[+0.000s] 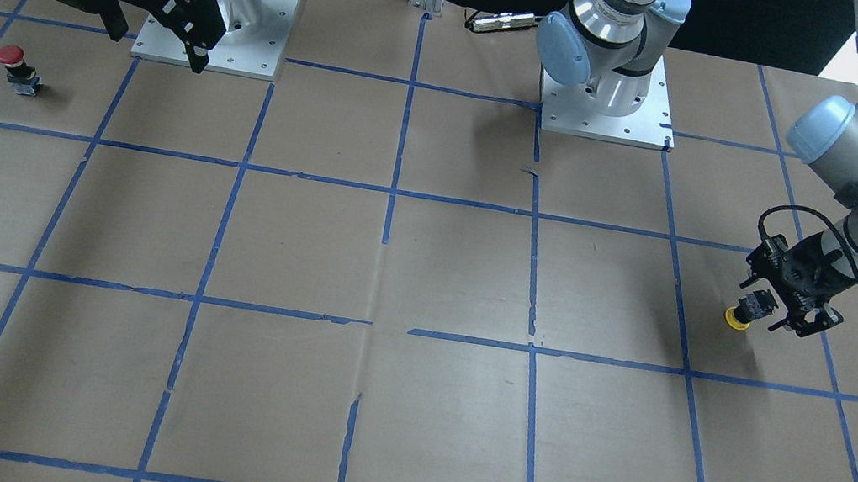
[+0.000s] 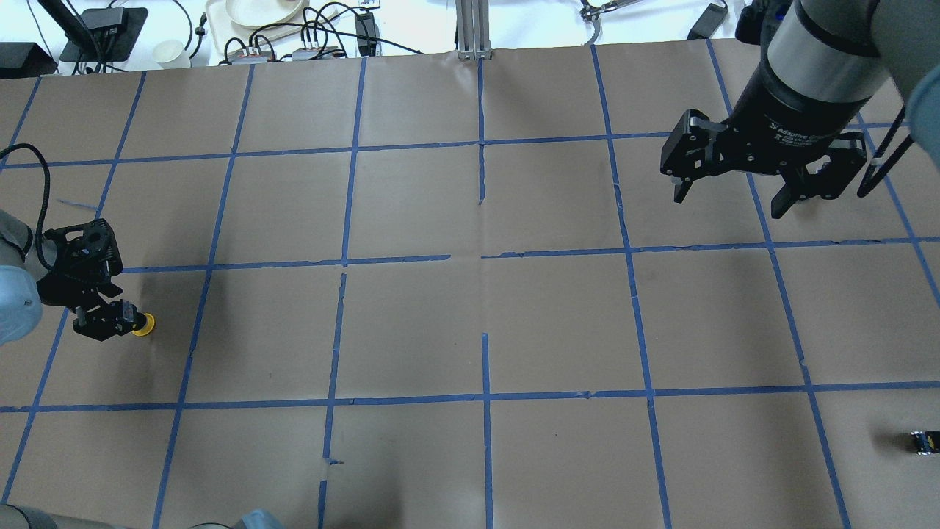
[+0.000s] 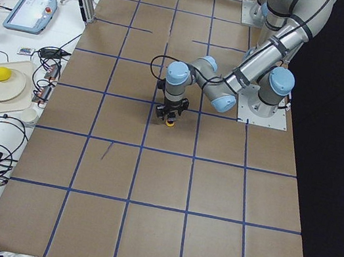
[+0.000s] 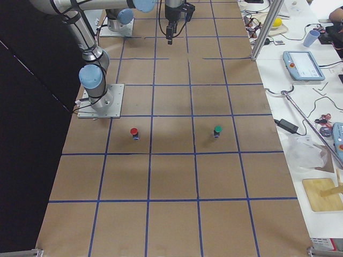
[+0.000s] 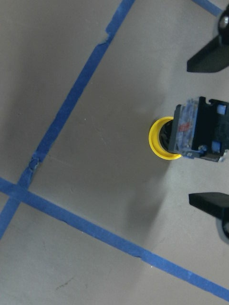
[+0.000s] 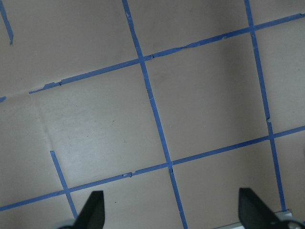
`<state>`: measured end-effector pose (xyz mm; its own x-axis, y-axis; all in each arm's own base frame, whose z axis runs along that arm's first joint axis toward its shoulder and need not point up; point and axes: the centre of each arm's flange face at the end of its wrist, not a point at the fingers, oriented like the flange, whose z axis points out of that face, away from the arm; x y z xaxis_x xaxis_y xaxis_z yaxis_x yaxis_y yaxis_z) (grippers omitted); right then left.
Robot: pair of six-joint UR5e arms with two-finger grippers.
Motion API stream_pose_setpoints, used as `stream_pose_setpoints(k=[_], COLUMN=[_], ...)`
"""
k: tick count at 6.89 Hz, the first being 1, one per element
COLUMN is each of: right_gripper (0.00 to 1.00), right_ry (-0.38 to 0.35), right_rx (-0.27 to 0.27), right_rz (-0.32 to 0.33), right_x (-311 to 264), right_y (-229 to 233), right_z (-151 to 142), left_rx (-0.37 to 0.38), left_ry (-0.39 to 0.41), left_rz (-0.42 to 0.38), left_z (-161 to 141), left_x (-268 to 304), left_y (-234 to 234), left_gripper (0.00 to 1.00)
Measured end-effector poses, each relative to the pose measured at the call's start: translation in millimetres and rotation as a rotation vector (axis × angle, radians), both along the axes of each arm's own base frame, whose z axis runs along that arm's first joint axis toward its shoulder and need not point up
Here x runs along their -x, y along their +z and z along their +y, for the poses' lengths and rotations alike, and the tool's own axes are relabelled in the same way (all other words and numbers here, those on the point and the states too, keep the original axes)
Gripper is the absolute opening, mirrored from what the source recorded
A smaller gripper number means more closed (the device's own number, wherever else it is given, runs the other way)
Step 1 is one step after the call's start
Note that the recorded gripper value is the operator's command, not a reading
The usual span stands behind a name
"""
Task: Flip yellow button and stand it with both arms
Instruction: 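Close the left gripper on the black base of the yellow button, then lift the button with the left gripper and carry it toward the right gripper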
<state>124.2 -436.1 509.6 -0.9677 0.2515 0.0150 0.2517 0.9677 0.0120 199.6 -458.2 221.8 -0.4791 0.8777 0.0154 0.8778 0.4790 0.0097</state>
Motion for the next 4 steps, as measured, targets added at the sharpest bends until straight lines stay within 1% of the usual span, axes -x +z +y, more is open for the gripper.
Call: stream_pose_setpoints(k=[1,2,4], right_gripper=[1.0,1.0,1.0], right_ry=[0.002,0.004,0.003], right_rx=[-0.002,-0.006,-0.013], right_rz=[0.006,0.007,0.0], right_x=[0.6,0.7,0.1], right_y=[-0.2,-0.9,-3.6], right_z=[0.2,0.5,0.2], left_rx=[0.004,0.007,0.021], left_ry=[-0.02,-0.033,-0.04], left_rz=[-0.004,-0.007,-0.007], left_z=[-0.4,-1.1,-2.4], left_x=[-0.4,-0.9,-0.5], left_y=[1.9,3.4,9.9], left_gripper=[0.22,0.18,0.16])
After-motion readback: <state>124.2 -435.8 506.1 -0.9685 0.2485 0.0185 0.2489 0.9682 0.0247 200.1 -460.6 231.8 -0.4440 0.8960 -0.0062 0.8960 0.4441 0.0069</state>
